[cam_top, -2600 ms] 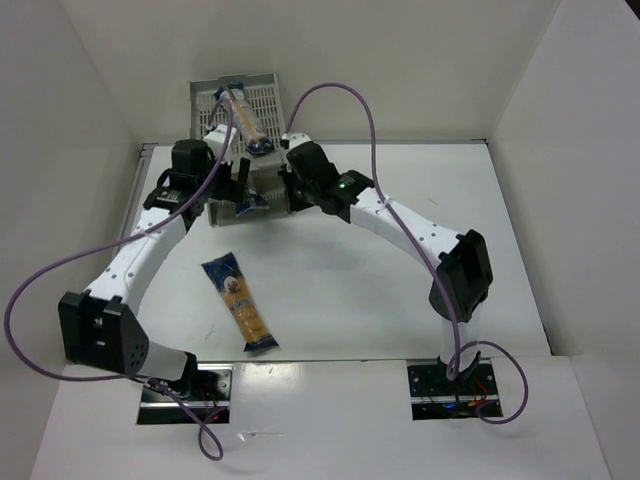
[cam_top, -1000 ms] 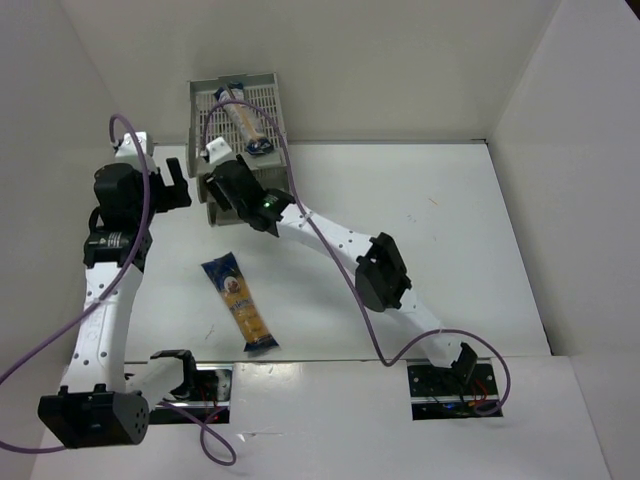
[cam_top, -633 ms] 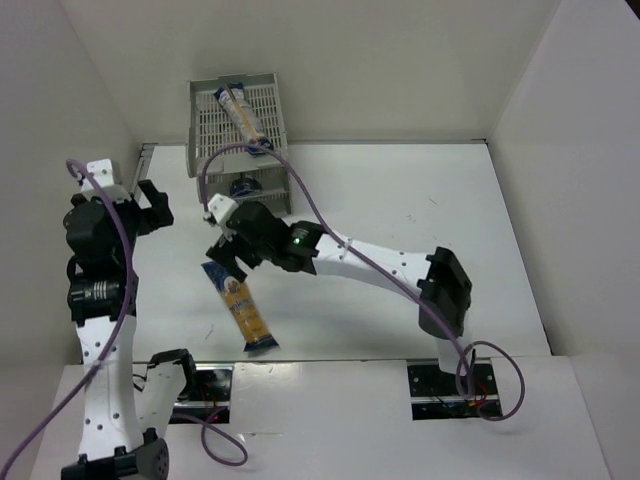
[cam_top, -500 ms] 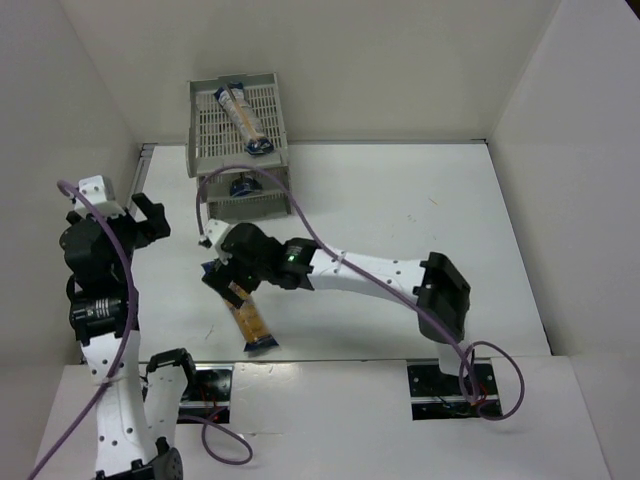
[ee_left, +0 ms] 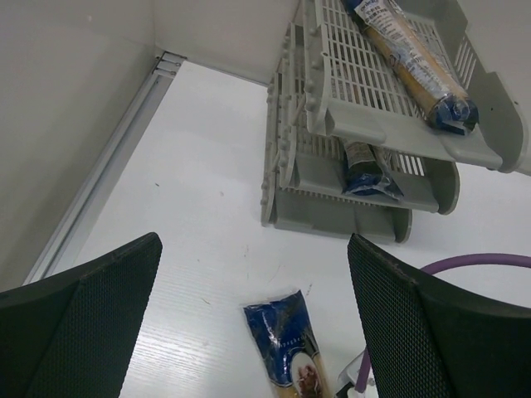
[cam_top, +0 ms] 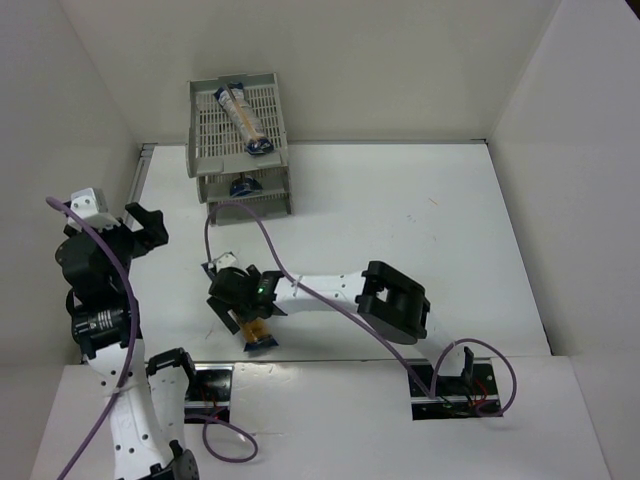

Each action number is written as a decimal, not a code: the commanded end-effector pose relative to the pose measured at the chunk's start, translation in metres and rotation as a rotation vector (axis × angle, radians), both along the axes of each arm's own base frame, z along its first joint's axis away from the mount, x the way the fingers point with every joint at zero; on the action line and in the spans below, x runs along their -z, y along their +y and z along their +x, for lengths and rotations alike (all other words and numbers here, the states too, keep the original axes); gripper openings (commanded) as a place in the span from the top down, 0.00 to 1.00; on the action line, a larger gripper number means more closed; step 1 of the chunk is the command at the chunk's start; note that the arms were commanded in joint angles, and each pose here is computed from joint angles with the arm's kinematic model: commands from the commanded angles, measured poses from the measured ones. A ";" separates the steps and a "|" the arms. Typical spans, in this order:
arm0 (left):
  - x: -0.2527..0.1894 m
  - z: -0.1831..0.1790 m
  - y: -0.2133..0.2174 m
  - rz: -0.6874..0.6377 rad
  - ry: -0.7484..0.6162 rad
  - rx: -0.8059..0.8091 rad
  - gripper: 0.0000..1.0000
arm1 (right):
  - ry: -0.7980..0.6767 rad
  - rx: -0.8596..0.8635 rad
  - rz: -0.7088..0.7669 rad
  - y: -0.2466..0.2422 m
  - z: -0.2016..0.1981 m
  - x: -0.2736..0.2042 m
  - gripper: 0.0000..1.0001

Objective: Place and organize the pasta boxes and bags onto the shelf

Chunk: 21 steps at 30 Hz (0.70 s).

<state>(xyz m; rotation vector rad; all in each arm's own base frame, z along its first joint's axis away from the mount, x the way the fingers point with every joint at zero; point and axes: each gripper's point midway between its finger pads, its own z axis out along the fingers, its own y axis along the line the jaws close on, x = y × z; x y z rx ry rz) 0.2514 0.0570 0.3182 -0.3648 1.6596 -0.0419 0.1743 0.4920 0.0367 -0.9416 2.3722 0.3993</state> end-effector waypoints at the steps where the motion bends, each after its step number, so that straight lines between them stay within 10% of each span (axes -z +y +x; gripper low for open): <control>1: -0.012 0.002 -0.003 -0.007 -0.055 0.016 0.00 | -0.091 0.037 -0.050 0.000 -0.005 0.020 0.05; 8: -0.006 -0.001 0.003 -0.011 -0.047 -0.004 0.00 | -0.018 -0.010 -0.110 -0.009 -0.034 0.061 0.13; 10: -0.010 -0.001 0.003 -0.007 -0.055 -0.004 0.00 | 0.021 -0.033 -0.112 -0.011 -0.042 0.068 0.37; 11: -0.010 -0.001 0.004 -0.006 -0.055 -0.013 0.00 | 0.034 -0.039 -0.121 -0.015 -0.045 0.072 0.79; 12: -0.010 -0.001 0.004 -0.006 -0.055 -0.013 0.00 | 0.059 -0.055 -0.106 -0.011 -0.050 0.072 0.97; 21: -0.008 0.002 0.010 0.044 -0.023 -0.017 0.00 | 0.149 -0.169 0.172 0.014 -0.018 -0.017 1.00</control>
